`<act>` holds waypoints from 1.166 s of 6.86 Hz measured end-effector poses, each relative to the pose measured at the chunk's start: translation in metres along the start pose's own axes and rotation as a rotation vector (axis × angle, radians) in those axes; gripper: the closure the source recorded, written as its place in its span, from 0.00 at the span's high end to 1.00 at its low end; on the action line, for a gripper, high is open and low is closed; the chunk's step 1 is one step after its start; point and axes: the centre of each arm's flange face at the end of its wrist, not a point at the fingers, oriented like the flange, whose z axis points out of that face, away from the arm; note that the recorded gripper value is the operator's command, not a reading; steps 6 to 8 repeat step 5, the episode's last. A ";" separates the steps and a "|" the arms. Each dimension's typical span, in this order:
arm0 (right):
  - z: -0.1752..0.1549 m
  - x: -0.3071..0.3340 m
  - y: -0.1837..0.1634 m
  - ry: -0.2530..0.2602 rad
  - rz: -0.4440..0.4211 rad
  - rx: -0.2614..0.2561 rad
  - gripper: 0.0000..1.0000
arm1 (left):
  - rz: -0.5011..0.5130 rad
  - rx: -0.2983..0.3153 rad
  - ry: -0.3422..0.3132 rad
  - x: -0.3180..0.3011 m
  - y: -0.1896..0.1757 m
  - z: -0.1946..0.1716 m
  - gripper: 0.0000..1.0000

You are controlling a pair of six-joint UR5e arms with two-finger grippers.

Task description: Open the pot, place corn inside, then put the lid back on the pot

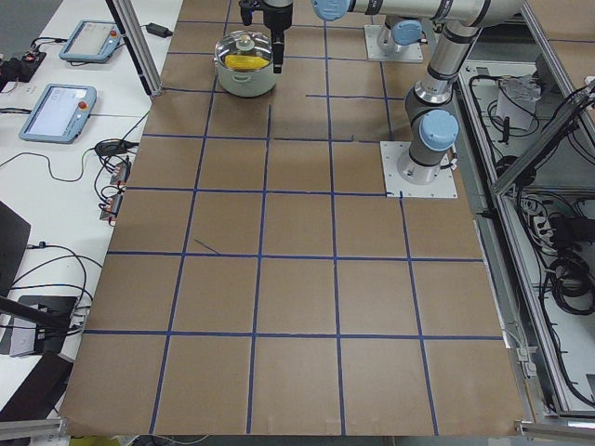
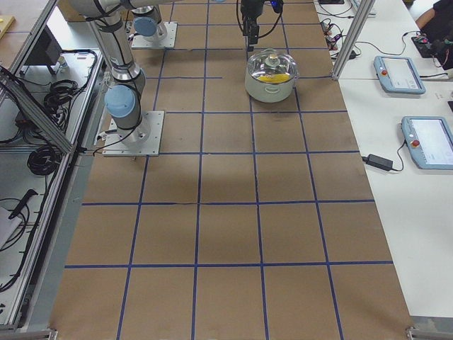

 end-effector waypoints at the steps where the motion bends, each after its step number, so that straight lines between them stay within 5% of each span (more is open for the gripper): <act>1: 0.005 0.000 -0.005 -0.002 0.000 -0.005 0.99 | -0.002 0.001 0.001 0.000 -0.001 0.000 1.00; 8: 0.028 -0.002 -0.006 -0.011 -0.004 -0.013 0.99 | -0.017 -0.001 0.001 -0.007 -0.003 0.001 1.00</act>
